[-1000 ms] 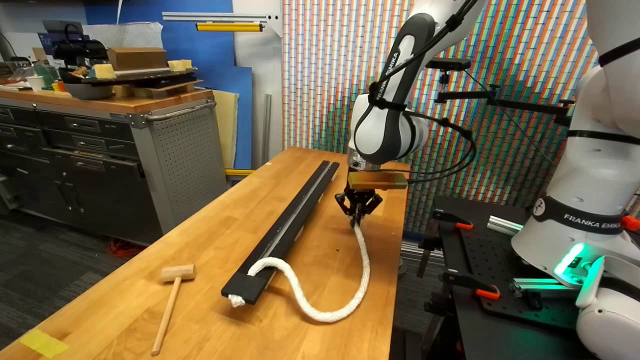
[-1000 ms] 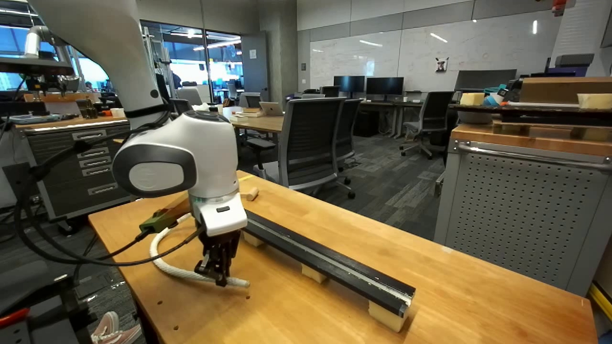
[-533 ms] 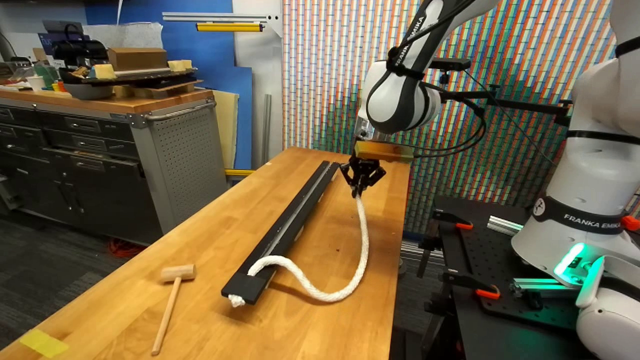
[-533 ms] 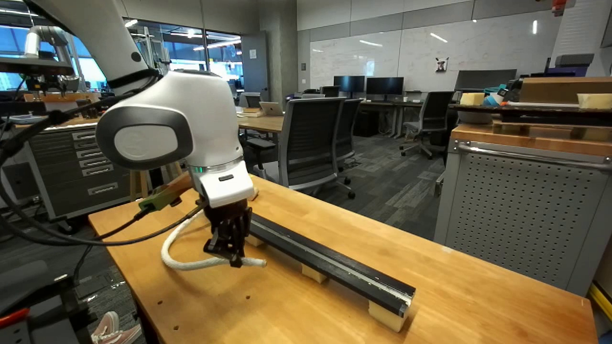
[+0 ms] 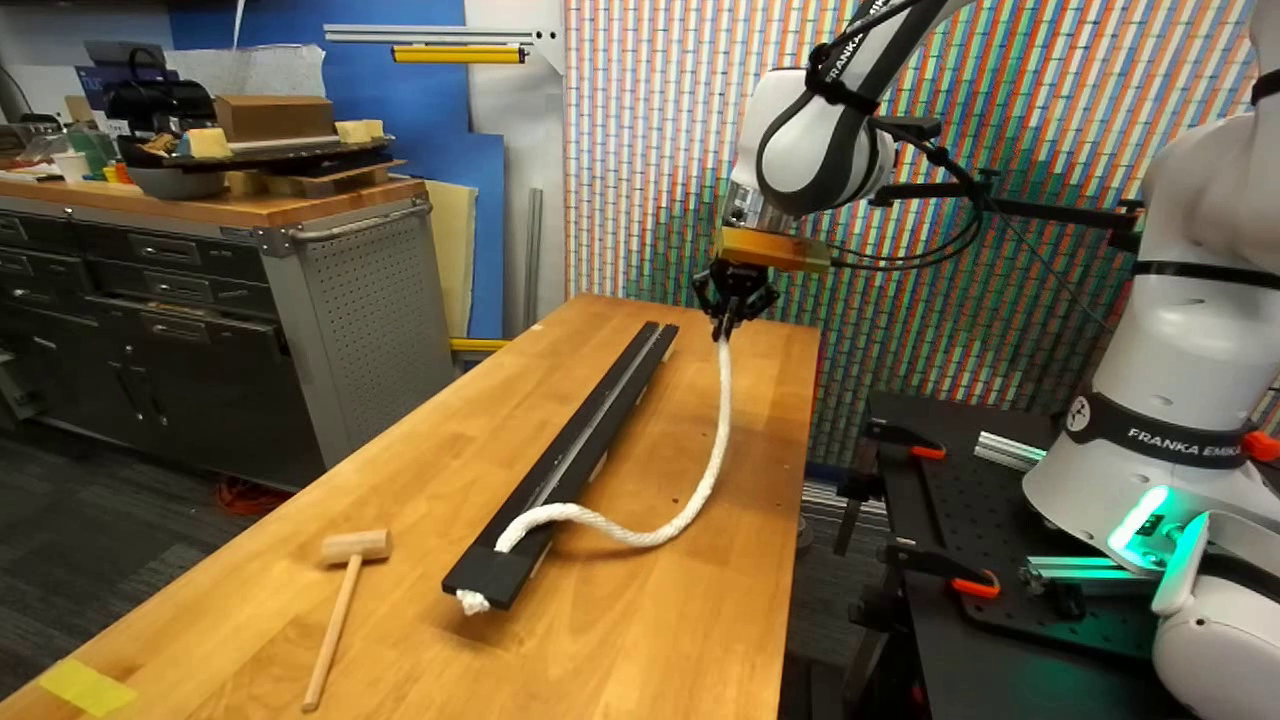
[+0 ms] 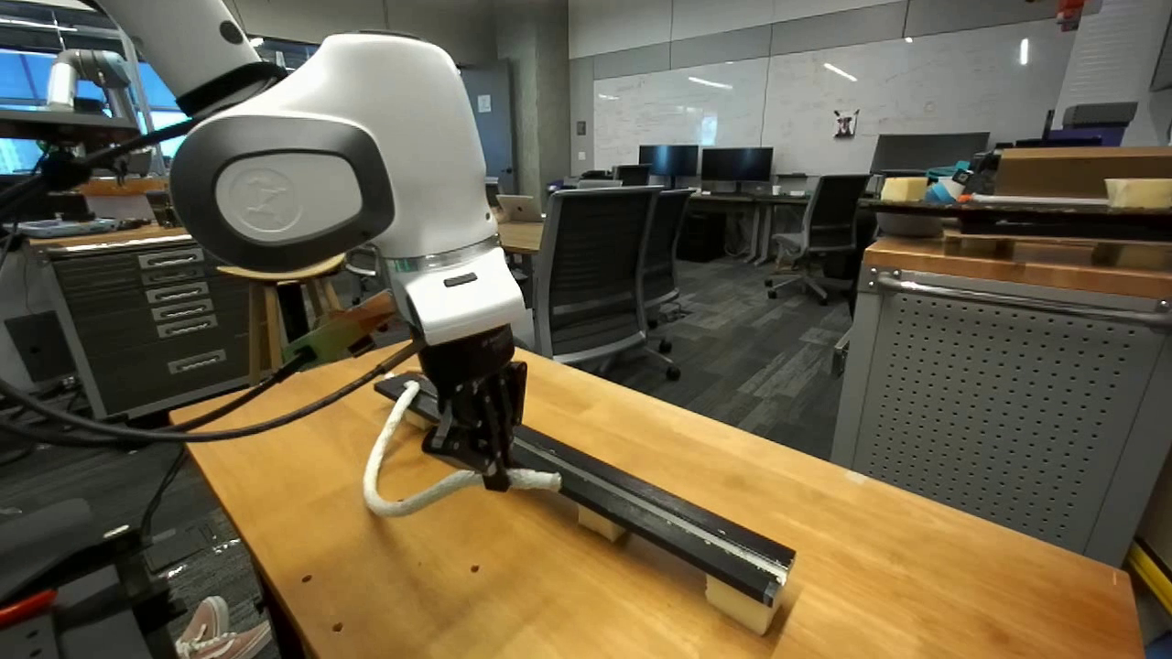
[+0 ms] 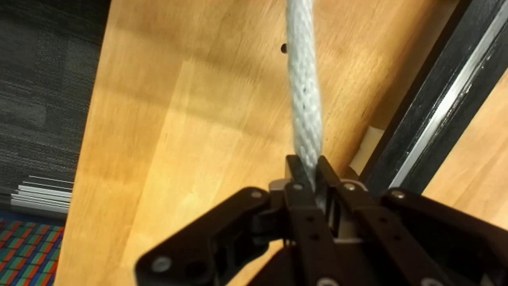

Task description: Put the rope in the groove on the object

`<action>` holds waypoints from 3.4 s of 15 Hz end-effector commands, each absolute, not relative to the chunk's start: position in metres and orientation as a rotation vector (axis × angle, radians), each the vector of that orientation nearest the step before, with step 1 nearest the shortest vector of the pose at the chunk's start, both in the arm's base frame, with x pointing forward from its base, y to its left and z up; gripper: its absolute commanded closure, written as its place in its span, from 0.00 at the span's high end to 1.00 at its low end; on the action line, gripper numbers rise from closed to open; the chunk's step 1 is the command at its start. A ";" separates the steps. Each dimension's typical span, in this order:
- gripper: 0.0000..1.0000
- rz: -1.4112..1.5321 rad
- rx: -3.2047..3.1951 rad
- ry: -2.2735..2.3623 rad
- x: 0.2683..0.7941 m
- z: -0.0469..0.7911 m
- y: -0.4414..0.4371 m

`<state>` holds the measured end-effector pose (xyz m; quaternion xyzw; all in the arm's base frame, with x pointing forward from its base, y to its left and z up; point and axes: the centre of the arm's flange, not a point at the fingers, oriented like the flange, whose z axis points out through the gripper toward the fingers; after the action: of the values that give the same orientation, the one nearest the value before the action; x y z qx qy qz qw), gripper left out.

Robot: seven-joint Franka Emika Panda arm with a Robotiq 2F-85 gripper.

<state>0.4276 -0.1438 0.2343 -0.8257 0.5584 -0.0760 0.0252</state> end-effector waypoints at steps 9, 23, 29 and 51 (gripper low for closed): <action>0.03 -0.211 -2.567 1.723 0.426 0.227 -0.141; 0.03 -0.259 -2.438 1.879 0.492 0.262 -0.235; 0.03 -0.235 -2.430 1.932 0.527 0.250 -0.245; 0.03 -0.207 -2.489 2.078 0.562 0.193 -0.276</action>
<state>0.5442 -0.2652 0.1931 -0.7714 0.6322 -0.0601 -0.0421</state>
